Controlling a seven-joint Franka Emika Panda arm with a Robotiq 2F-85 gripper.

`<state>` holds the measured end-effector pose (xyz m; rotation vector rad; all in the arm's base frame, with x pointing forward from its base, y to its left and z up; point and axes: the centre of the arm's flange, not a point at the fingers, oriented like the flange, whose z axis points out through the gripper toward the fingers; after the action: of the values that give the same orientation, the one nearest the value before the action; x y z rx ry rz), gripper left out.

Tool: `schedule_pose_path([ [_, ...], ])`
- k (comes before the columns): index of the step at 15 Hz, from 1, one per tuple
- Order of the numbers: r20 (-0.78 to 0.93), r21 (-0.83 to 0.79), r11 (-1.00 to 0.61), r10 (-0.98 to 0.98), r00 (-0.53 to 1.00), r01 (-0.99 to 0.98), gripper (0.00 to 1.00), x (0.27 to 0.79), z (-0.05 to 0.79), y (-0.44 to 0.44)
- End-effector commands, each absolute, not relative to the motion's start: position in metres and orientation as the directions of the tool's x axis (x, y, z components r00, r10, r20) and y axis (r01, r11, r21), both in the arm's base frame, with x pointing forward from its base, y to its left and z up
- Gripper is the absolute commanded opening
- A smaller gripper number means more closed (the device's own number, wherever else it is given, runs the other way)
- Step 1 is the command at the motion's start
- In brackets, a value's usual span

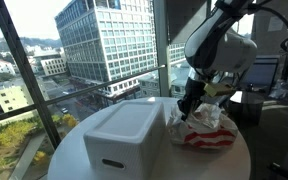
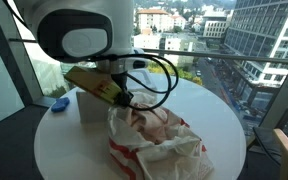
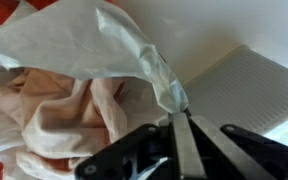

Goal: Remove everything from the top of the box and put them in the plastic

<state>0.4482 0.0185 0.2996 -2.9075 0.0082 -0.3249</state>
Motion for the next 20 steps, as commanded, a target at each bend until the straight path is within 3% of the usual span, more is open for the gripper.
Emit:
schedule_pose_path([
  [1, 0.266, -0.237, -0.971, -0.026, 0.964, 0.04, 0.03, 0.448, 0.348, 0.019],
  [8, 0.364, 0.0, -0.981, 0.179, 0.914, 0.192, 0.01, 0.44, 0.411, 0.035],
  [16, 0.191, -0.046, -0.941, 0.322, 0.927, 0.337, 0.02, 0.407, 0.377, 0.075],
  [17, 0.18, -0.051, -0.934, 0.339, 0.923, 0.353, 0.07, 0.403, 0.377, 0.079],
  [18, 0.176, -0.052, -0.927, 0.357, 0.917, 0.371, 0.24, 0.4, 0.378, 0.083],
  [20, 0.168, -0.02, -0.927, 0.365, 0.916, 0.374, 0.37, 0.398, 0.376, 0.085],
])
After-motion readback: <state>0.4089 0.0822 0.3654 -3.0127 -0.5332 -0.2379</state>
